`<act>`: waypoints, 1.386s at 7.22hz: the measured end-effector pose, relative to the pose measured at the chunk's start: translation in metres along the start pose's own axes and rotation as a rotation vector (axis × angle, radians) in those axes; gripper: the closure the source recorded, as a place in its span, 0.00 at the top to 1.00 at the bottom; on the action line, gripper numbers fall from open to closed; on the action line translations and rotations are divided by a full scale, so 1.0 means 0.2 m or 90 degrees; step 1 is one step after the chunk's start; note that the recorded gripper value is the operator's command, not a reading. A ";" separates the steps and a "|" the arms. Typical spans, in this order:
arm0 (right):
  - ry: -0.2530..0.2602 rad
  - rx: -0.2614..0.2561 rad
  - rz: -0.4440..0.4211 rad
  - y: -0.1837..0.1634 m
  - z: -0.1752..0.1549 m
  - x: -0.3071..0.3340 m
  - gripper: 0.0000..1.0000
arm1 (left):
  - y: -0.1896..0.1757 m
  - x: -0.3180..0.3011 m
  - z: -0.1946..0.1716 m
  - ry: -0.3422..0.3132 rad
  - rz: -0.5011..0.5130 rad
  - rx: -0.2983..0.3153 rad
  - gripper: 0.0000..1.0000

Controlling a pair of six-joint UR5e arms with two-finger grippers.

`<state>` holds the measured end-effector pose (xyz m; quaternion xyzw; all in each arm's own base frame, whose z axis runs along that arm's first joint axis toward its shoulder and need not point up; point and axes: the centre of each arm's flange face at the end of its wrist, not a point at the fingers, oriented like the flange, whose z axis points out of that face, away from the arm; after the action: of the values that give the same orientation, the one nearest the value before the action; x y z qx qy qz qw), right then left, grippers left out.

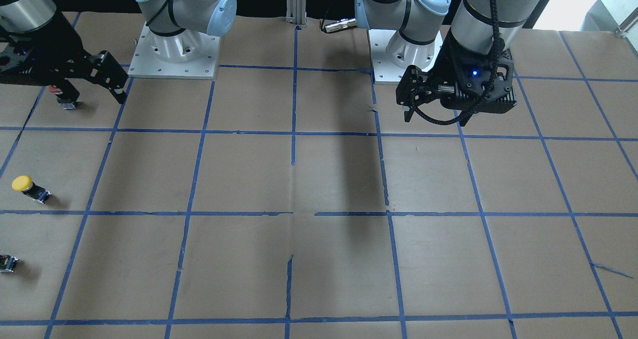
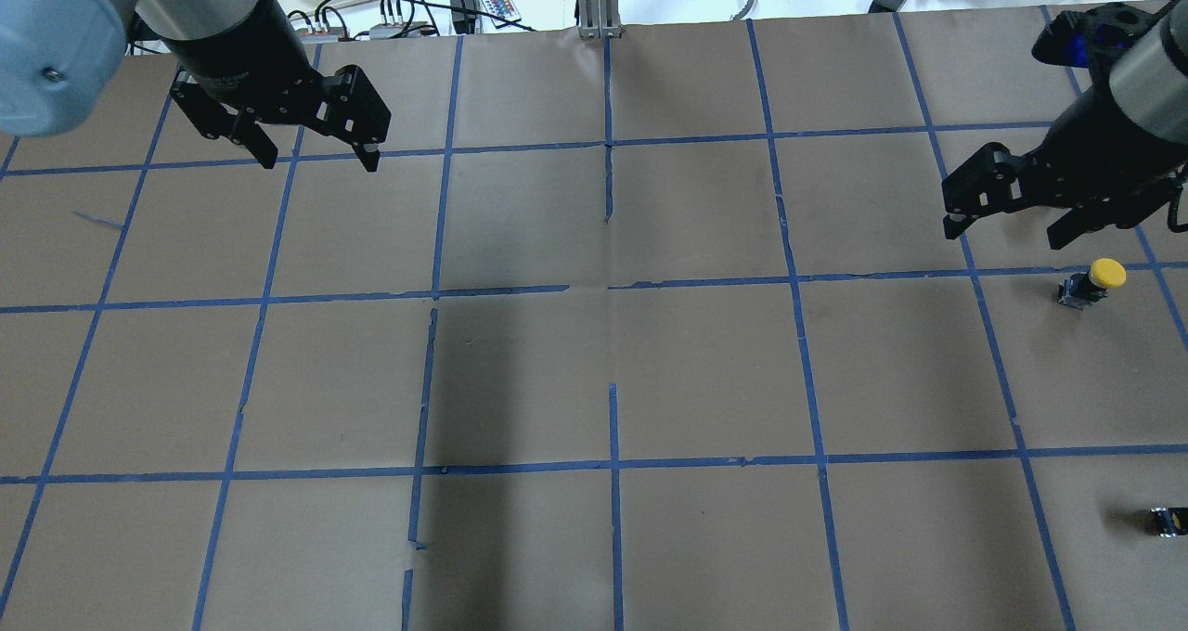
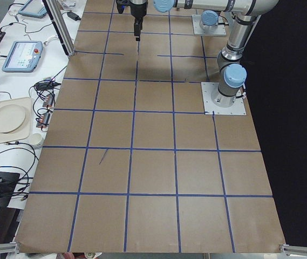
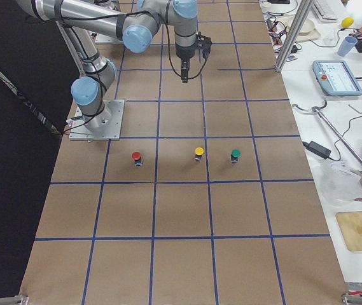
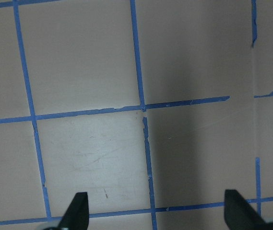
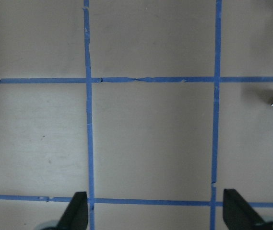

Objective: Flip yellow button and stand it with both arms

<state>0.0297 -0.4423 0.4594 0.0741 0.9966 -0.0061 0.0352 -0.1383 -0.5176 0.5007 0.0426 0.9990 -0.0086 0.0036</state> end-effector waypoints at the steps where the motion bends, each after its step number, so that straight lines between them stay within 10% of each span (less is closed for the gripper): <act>1: 0.013 -0.004 0.027 0.03 -0.06 -0.14 1.00 | 0.00 0.00 0.00 0.000 0.000 0.000 1.00; 10: 0.034 -0.026 0.044 0.03 -0.14 -0.47 1.00 | 0.00 0.00 0.00 0.000 0.000 0.000 1.00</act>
<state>0.1205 -0.4493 0.4944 0.1077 0.9940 0.0177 0.0102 -0.1383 -0.5182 0.5003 0.0426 0.9990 -0.0085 0.0036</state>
